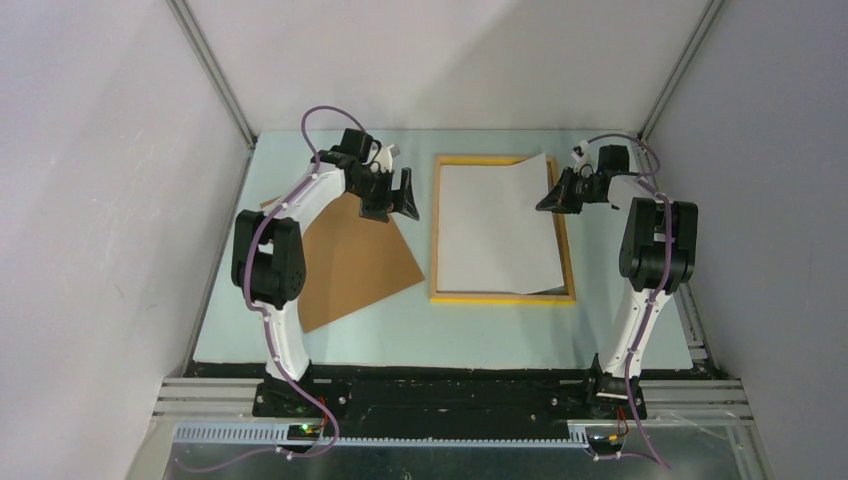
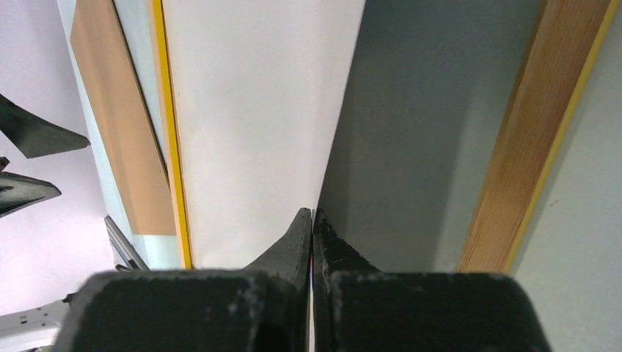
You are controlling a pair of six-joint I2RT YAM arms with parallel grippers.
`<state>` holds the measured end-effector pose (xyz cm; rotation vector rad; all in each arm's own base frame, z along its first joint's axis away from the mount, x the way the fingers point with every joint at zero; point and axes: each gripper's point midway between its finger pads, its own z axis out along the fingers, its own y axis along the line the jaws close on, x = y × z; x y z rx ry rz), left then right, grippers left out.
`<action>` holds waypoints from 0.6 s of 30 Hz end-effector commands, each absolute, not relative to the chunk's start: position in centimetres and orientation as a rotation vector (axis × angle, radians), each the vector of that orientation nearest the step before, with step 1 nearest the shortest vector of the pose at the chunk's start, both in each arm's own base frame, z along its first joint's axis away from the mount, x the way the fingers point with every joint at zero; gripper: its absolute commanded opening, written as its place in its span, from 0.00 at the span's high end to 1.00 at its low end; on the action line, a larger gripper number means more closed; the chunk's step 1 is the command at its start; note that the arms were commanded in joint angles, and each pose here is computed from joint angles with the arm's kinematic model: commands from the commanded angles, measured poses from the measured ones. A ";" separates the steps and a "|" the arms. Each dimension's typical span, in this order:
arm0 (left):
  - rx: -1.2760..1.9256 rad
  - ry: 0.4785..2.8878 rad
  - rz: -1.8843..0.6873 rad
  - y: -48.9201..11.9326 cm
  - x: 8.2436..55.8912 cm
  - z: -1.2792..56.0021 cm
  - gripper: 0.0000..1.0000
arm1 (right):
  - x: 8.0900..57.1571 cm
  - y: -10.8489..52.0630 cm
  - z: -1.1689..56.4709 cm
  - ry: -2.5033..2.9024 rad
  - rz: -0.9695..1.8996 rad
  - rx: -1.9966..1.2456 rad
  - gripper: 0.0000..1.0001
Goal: Put the photo into the frame
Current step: Place the photo in the photo frame.
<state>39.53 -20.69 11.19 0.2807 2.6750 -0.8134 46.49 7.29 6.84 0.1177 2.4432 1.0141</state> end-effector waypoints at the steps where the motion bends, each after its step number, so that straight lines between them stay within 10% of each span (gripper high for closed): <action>1: 0.347 2.559 -0.818 -21.1 40.0 15.2 0.00 | 47.4 7.6 7.9 2.388 1.017 0.120 1.00; 18: 0.346 2.564 -0.823 -21.1 39.8 15.0 0.00 | 47.7 7.0 7.3 2.359 0.981 0.157 1.00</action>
